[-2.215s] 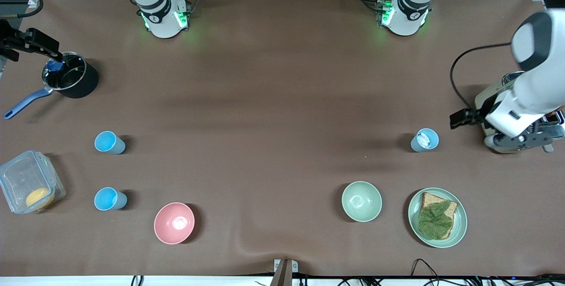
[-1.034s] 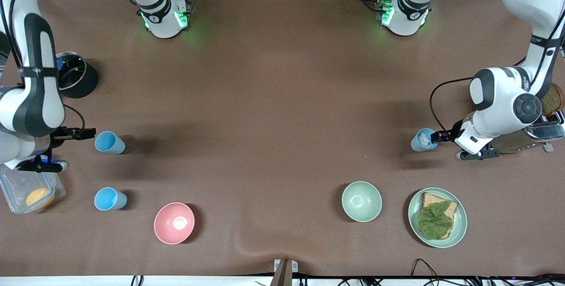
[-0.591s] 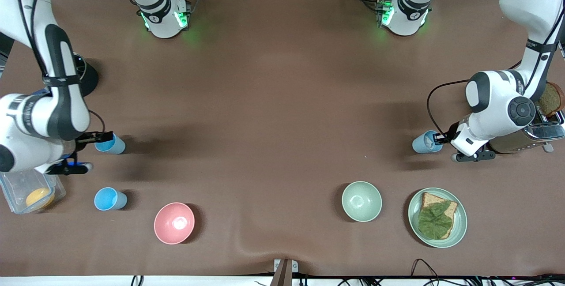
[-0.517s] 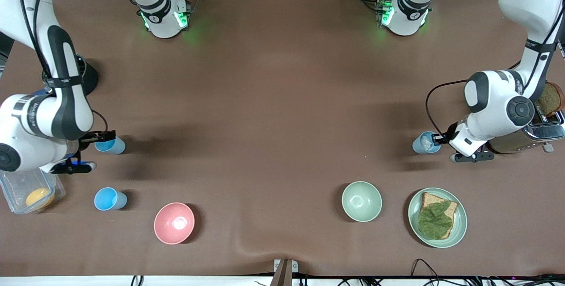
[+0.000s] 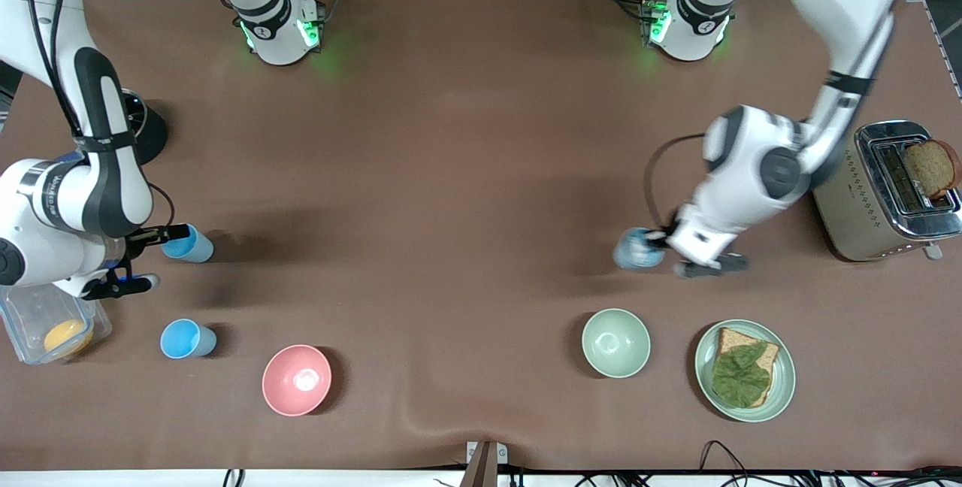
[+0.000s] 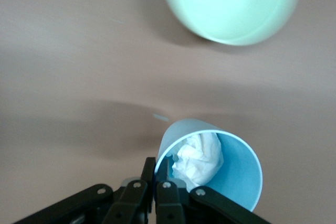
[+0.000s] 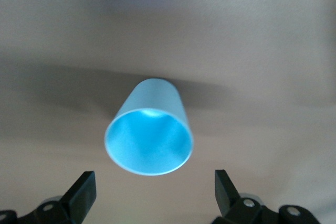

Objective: Stack blue cups with both arms
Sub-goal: 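Carry the tissue cup with the left gripper to the table middle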

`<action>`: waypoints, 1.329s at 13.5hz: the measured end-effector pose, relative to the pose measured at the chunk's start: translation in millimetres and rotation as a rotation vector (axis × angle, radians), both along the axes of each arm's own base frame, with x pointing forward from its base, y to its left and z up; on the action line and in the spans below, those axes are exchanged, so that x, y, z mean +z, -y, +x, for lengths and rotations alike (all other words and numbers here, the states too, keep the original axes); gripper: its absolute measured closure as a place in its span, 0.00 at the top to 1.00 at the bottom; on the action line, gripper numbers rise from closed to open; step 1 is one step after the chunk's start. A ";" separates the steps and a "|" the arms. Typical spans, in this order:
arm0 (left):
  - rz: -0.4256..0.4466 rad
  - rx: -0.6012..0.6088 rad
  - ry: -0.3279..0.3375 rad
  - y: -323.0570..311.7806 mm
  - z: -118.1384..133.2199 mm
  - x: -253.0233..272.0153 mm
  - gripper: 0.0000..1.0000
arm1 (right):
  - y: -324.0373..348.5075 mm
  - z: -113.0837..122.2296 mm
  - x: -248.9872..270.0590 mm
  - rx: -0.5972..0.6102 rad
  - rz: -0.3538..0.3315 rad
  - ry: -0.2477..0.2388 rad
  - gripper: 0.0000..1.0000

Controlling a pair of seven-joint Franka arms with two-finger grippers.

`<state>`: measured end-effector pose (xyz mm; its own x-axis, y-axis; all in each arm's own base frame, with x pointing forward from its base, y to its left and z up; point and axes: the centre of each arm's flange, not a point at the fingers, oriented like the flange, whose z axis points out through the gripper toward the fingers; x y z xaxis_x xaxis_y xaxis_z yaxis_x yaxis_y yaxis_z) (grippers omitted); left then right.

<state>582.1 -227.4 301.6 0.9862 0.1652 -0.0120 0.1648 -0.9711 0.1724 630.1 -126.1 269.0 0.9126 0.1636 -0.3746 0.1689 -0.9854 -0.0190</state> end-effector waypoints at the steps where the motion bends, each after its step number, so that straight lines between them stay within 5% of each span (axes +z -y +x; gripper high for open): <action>1: -0.008 0.012 -0.007 43.9 -14.8 5.1 0.04 | 4.4 -0.9 -2.9 0.014 0.006 0.010 1.00; 2: -0.020 0.038 -0.024 113.6 -44.3 8.7 0.04 | 9.0 -2.5 -9.1 0.034 0.013 0.025 1.00; 7: -0.046 0.055 -0.080 253.9 -112.7 -9.3 0.04 | 21.0 -5.1 -22.3 0.130 0.042 0.069 1.00; 15: 0.063 0.049 0.008 351.6 -157.3 -70.1 0.04 | 13.1 1.1 -41.4 0.244 0.072 0.096 1.00; 17: 0.071 0.055 0.019 354.4 -158.3 -72.3 0.07 | 11.1 0.9 -44.1 0.248 0.074 0.092 0.93; 18: 0.076 0.053 0.027 353.3 -155.2 -70.8 0.13 | 10.8 0.7 -45.2 0.249 0.075 0.090 0.81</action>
